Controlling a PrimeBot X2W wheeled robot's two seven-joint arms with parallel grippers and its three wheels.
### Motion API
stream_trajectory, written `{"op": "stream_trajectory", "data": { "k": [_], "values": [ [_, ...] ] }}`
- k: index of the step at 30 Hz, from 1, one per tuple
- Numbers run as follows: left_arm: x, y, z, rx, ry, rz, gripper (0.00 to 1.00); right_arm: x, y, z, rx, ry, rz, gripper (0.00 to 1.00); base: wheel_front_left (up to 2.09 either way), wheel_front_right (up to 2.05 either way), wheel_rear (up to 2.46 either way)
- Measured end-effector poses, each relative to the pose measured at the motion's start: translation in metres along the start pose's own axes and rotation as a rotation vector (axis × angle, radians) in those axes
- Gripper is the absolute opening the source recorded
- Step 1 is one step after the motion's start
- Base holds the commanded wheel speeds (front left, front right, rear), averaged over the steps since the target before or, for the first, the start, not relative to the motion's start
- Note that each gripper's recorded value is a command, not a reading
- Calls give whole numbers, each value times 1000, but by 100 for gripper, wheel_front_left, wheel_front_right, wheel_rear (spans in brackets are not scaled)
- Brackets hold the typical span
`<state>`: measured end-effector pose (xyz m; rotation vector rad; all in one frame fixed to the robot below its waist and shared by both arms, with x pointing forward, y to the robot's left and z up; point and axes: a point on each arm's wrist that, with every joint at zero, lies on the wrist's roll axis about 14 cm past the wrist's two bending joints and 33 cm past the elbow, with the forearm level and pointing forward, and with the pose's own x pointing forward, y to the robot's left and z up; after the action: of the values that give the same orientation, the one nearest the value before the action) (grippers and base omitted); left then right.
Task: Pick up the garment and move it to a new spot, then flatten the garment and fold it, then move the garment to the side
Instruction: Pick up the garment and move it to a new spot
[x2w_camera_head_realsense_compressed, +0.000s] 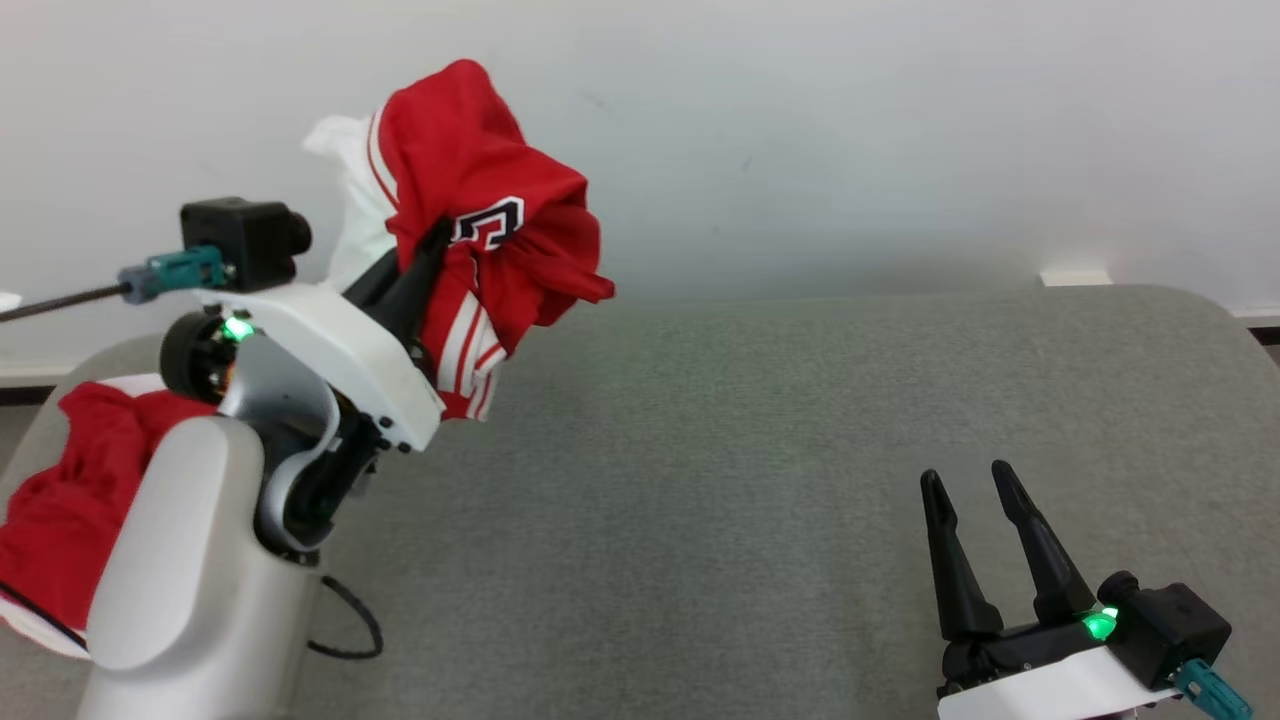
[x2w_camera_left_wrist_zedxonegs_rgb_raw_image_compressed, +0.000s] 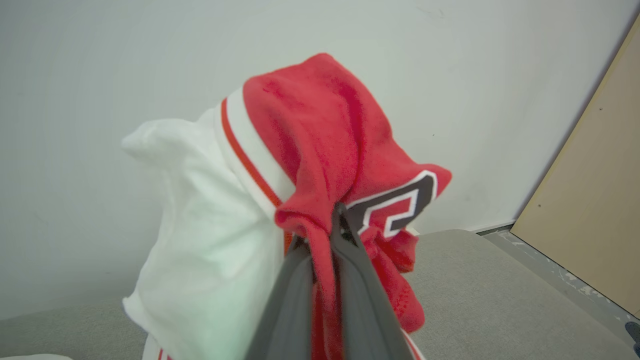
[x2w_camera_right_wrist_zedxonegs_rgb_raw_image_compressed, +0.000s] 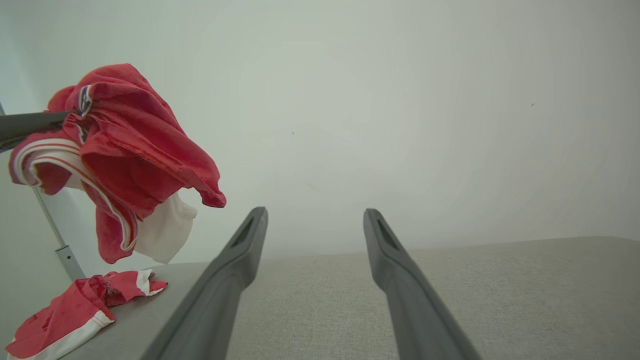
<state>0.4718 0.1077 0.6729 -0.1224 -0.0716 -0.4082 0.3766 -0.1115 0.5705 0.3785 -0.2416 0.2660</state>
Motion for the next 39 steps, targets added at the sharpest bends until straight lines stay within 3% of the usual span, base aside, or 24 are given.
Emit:
{"op": "stream_trajectory", "data": {
  "k": [6, 10, 19, 23, 24, 25, 26, 32, 39],
  "values": [
    [11, -79, -8, -81, -35, -207, 0, -18, -27, 20, -50, -44, -89, 100, 0, 0, 0],
    [13, -120, -43, -112, 2, -301, 0, -31, -46, 32, -83, -71, -152, 100, 0, 0, 0],
    [11, -171, -167, -61, 212, -383, 0, -49, -72, 42, -128, -77, -247, 100, 0, 0, 0],
    [4, -176, -213, -27, 295, -396, 0, -52, -77, 37, -131, -58, -262, 100, 0, 0, 0],
    [2, -177, -220, -31, 308, -395, 23, -51, -77, 35, -130, -54, -262, 100, 0, 0, 0],
    [1, -178, -226, -37, 318, -395, 87, -51, -77, 35, -131, -53, -261, 100, 0, 0, 0],
    [0, -179, -229, -35, 322, -396, 100, -50, -76, 35, -131, -52, -259, 100, 0, 0, 0],
    [7, -177, -212, -48, 233, -388, 100, -43, -69, 28, -123, -39, -227, 100, 0, 0, 0],
    [14, -162, -158, -63, 57, -346, 100, -32, -57, 27, -96, -45, -174, 100, 0, 0, 0]
  ]
}}
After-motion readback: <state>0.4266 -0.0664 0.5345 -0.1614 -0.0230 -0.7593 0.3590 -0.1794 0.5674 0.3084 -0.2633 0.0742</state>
